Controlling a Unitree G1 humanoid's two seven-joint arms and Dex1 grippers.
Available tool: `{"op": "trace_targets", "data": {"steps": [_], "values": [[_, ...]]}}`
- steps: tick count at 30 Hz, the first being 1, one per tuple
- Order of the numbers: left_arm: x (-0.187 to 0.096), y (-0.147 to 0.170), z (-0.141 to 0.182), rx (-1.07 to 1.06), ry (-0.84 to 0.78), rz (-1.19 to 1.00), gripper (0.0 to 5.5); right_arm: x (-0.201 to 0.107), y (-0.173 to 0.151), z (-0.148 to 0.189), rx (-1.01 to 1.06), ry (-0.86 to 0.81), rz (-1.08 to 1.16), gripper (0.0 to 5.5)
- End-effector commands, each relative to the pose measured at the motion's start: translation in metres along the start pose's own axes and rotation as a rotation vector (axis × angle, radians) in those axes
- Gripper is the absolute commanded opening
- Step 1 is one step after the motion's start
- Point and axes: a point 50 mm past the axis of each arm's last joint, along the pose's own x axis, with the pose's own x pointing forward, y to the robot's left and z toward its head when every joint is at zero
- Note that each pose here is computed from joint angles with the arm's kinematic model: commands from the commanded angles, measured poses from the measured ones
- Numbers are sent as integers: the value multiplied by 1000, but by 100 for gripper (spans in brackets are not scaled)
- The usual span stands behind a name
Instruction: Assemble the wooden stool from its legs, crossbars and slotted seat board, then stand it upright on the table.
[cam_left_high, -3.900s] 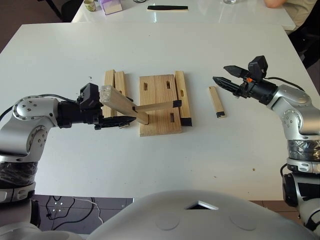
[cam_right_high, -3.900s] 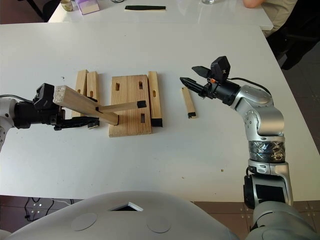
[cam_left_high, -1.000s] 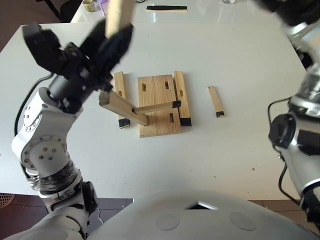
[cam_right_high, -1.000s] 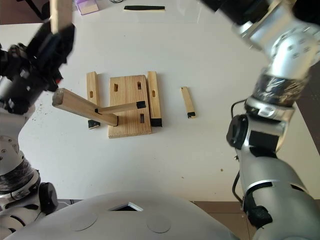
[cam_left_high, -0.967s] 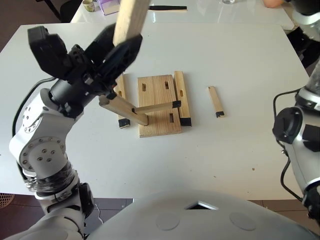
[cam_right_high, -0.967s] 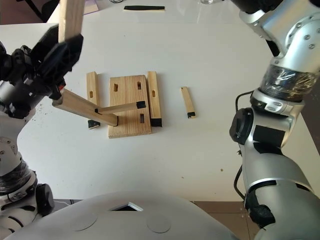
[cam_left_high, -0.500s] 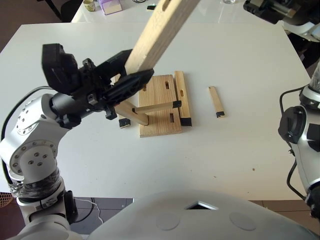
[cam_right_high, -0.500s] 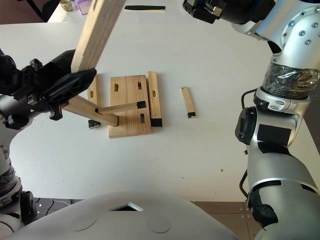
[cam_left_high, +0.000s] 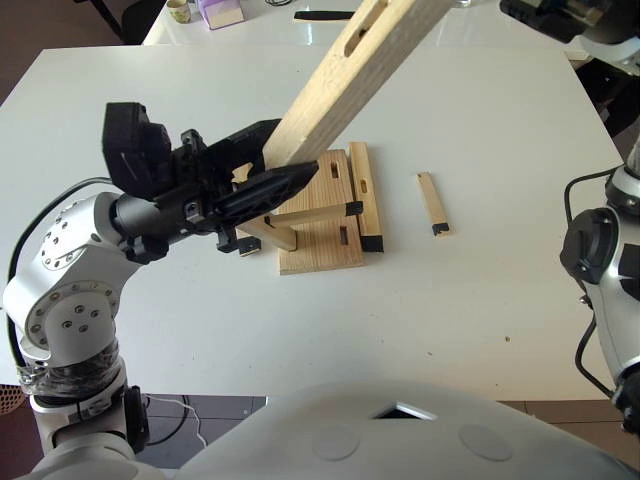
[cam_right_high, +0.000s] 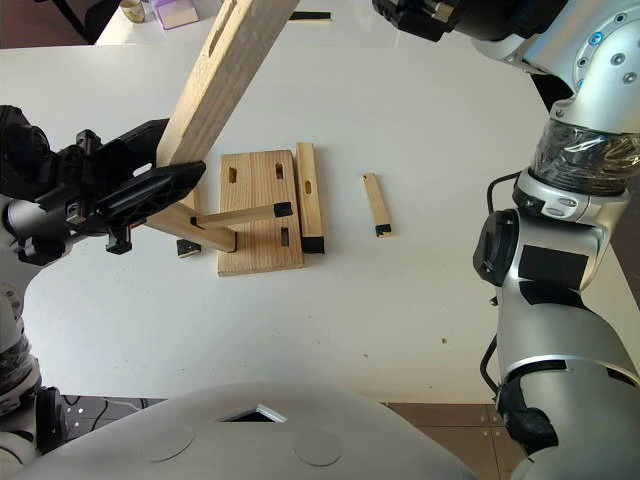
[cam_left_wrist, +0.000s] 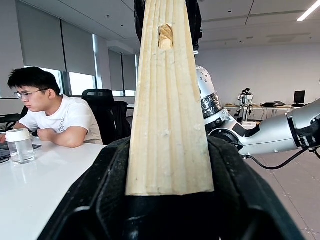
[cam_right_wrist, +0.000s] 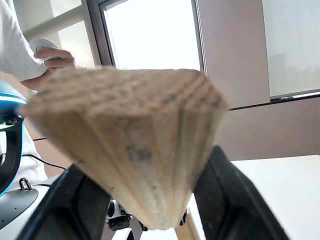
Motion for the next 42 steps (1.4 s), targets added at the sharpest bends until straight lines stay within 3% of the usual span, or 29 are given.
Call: {"op": "trace_targets", "data": {"steps": [1,6,12,13,17,21,25,29,33,36,42], "values": [[-2,1,-2,-4,21,10,203,-3,4,0,-20,22,8,211],[3,1,-3,-18,-15,2,203,-1,6,-17,-16,75,24,207],[6,6,-12,-24,16,56,203,-3,3,-15,-29,34,-19,206],[6,7,-14,-28,28,59,239,-3,2,-14,-34,20,-33,206],[6,10,-16,-19,48,80,293,-6,0,-3,-77,-28,-95,205],[-5,22,-5,70,56,177,302,-24,-9,11,-200,-34,-263,204],[-34,33,8,149,28,378,302,-59,-26,23,-351,18,-486,204],[-46,32,17,145,-94,492,302,-77,-39,-15,-369,221,-528,204],[-43,34,35,141,-314,554,302,-64,-38,-71,-317,343,-443,204],[-56,43,43,99,-461,671,302,-67,-26,-96,-278,383,-418,204],[-62,41,24,35,-367,740,302,-61,-12,-103,-217,352,-369,204]]}}
